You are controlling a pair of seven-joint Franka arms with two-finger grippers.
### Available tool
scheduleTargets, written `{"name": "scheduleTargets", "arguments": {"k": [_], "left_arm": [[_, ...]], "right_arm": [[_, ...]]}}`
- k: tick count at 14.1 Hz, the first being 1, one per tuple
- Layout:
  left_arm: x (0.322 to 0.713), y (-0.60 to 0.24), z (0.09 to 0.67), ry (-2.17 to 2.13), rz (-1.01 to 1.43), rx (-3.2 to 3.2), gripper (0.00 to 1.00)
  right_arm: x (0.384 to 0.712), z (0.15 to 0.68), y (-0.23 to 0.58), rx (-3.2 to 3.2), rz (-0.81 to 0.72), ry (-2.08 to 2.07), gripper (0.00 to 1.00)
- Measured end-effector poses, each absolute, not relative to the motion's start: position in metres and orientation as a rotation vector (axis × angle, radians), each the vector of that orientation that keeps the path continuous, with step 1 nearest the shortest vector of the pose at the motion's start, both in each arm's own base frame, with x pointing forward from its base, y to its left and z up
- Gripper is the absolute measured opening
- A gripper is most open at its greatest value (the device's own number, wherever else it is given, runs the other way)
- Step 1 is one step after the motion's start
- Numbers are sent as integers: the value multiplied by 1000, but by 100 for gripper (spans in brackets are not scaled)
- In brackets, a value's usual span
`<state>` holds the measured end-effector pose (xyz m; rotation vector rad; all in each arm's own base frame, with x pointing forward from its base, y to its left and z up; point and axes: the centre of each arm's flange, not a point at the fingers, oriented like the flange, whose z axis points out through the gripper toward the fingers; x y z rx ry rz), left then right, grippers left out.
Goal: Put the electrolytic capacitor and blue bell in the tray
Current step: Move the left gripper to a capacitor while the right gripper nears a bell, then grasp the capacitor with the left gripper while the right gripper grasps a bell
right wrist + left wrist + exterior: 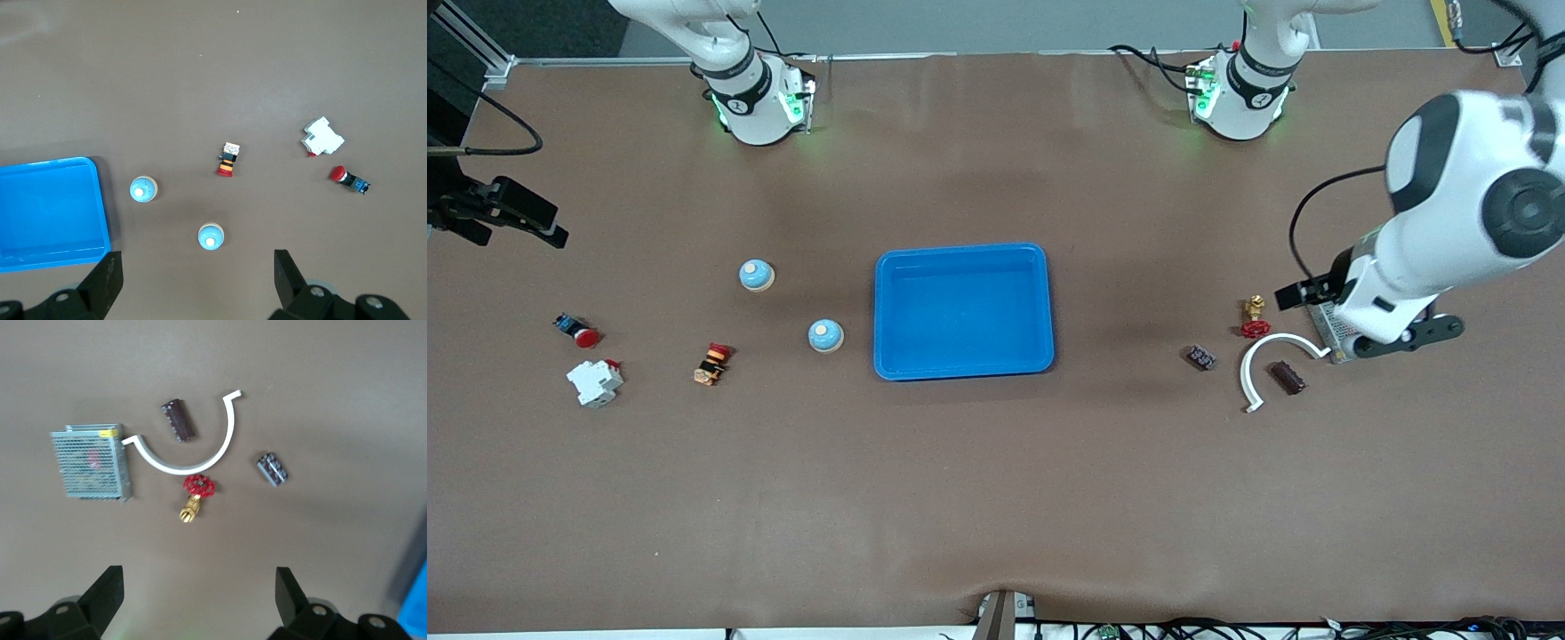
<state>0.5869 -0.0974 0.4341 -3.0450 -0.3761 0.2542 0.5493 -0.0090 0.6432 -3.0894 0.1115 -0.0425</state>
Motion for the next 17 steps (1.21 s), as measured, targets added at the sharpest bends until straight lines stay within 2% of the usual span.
{"name": "scheduleTargets", "arguments": {"k": [1, 2, 3, 5, 6, 8, 11, 17], "left_arm": [[584, -98, 412, -432, 232, -3044, 100], [579, -99, 393, -506, 222, -3034, 93], [574, -100, 375, -587, 227, -3015, 81], [569, -109, 345, -732, 246, -2971, 79], [569, -116, 331, -805, 247, -2949, 74], [574, -128, 301, -953, 229, -2911, 74], [578, -151, 260, -1140, 191, -2862, 69], [579, -159, 210, -1269, 179, -2825, 68]], "right_arm": [[550, 639, -8, -3089, -40, 111, 100], [552, 630, -9, -3088, -42, 113, 100], [555, 615, -10, -3088, -46, 118, 100], [560, 575, -16, -3088, -46, 140, 100], [561, 551, -18, -3087, -62, 152, 100], [551, 490, -20, -3088, -79, 168, 100], [525, 414, -20, -3092, -27, 180, 100], [490, 350, -15, -3096, 76, 175, 100]]}}
